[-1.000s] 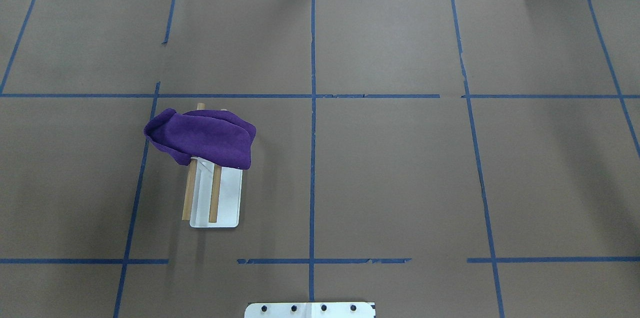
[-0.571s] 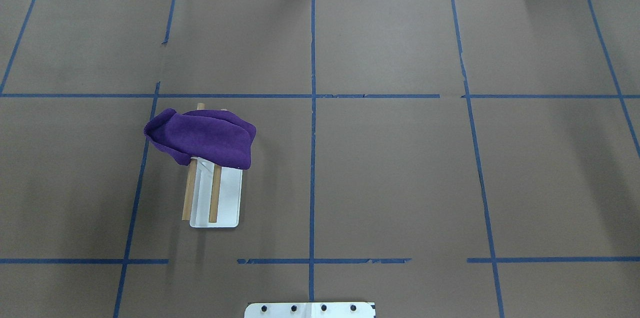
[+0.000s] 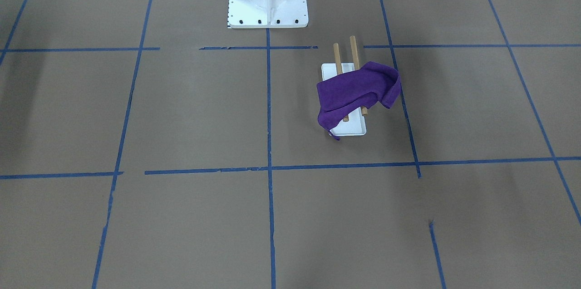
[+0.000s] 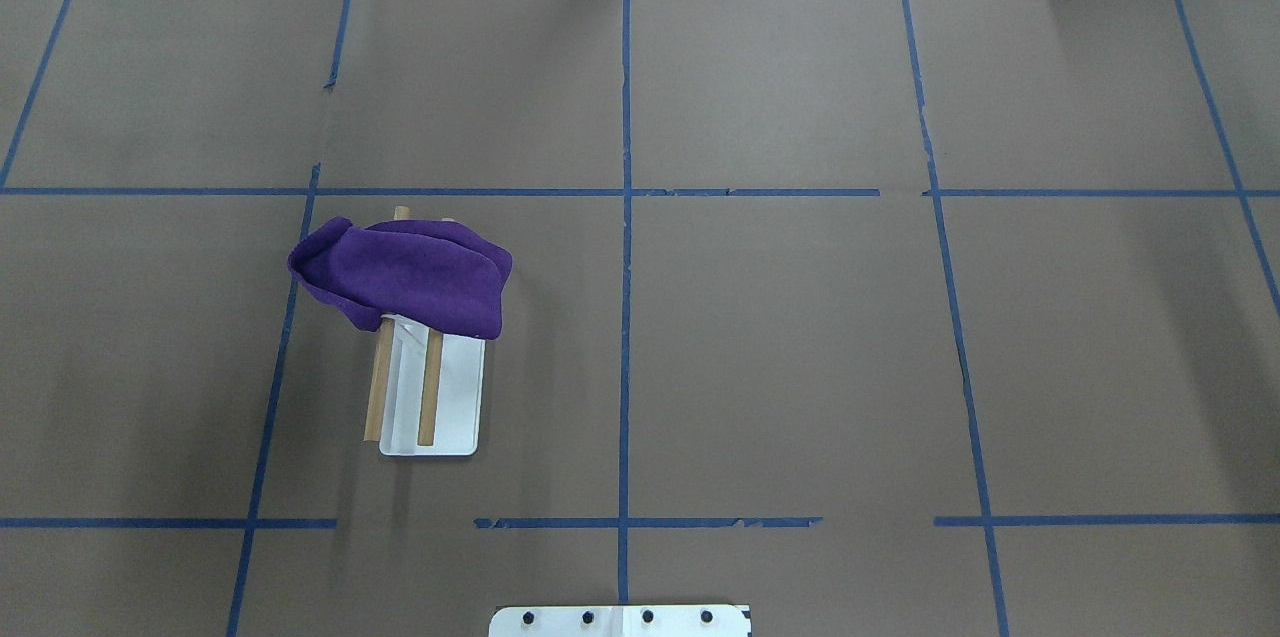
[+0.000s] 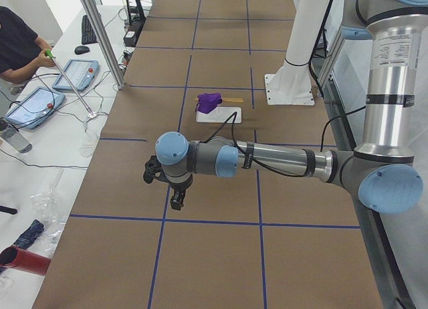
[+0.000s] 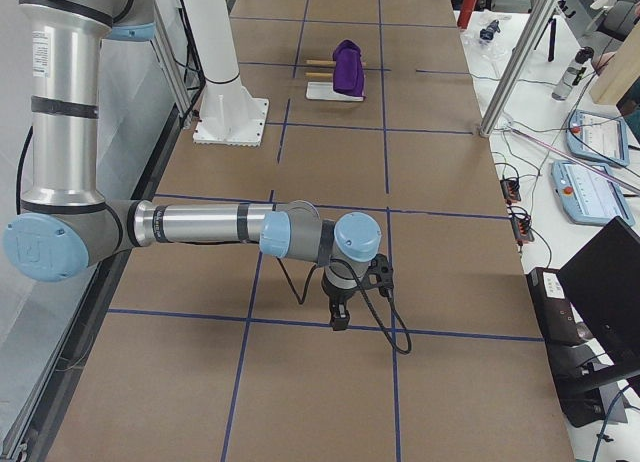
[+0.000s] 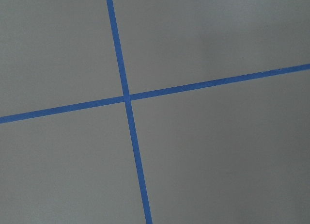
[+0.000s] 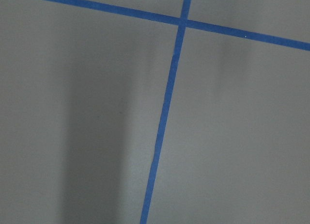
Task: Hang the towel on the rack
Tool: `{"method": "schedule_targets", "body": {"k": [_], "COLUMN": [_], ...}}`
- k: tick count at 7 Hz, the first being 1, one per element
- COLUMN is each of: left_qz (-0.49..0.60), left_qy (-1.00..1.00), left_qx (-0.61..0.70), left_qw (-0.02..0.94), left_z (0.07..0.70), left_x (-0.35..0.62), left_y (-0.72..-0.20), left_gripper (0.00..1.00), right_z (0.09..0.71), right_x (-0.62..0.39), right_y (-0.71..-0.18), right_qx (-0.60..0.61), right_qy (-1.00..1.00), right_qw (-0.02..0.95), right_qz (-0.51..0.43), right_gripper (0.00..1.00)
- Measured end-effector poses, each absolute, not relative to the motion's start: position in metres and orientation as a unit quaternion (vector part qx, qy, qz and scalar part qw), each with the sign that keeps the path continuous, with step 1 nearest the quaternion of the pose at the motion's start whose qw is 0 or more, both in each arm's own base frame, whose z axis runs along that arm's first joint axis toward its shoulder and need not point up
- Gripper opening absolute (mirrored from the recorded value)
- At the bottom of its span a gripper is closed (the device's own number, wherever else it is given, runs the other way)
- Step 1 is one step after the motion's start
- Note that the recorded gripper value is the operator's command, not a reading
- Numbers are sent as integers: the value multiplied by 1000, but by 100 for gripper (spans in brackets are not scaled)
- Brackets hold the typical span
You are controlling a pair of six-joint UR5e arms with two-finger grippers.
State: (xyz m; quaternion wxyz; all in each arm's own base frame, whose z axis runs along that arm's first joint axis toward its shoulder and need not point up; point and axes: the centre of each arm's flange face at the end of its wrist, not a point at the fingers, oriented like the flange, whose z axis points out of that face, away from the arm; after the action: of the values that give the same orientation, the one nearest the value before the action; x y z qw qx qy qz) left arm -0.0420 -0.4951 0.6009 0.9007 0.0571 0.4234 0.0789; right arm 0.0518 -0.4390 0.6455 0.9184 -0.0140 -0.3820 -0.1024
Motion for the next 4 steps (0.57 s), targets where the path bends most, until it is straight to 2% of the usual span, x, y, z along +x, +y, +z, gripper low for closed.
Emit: {"method": "schedule_targets", "body": {"k": [4], "left_qz": [99], "left_qy": [421], "left_qx": [84], "left_qw": [898], "left_z": [586], "left_x": [-36], "left_y": [-501], "left_gripper": [100], "right_z": [646], "right_x": [50], "right_y": [-437], "right_qx": [-13], "right_qy": [-394], "right_qw": [914], "right_qz": [-101], "right_gripper": [100]}}
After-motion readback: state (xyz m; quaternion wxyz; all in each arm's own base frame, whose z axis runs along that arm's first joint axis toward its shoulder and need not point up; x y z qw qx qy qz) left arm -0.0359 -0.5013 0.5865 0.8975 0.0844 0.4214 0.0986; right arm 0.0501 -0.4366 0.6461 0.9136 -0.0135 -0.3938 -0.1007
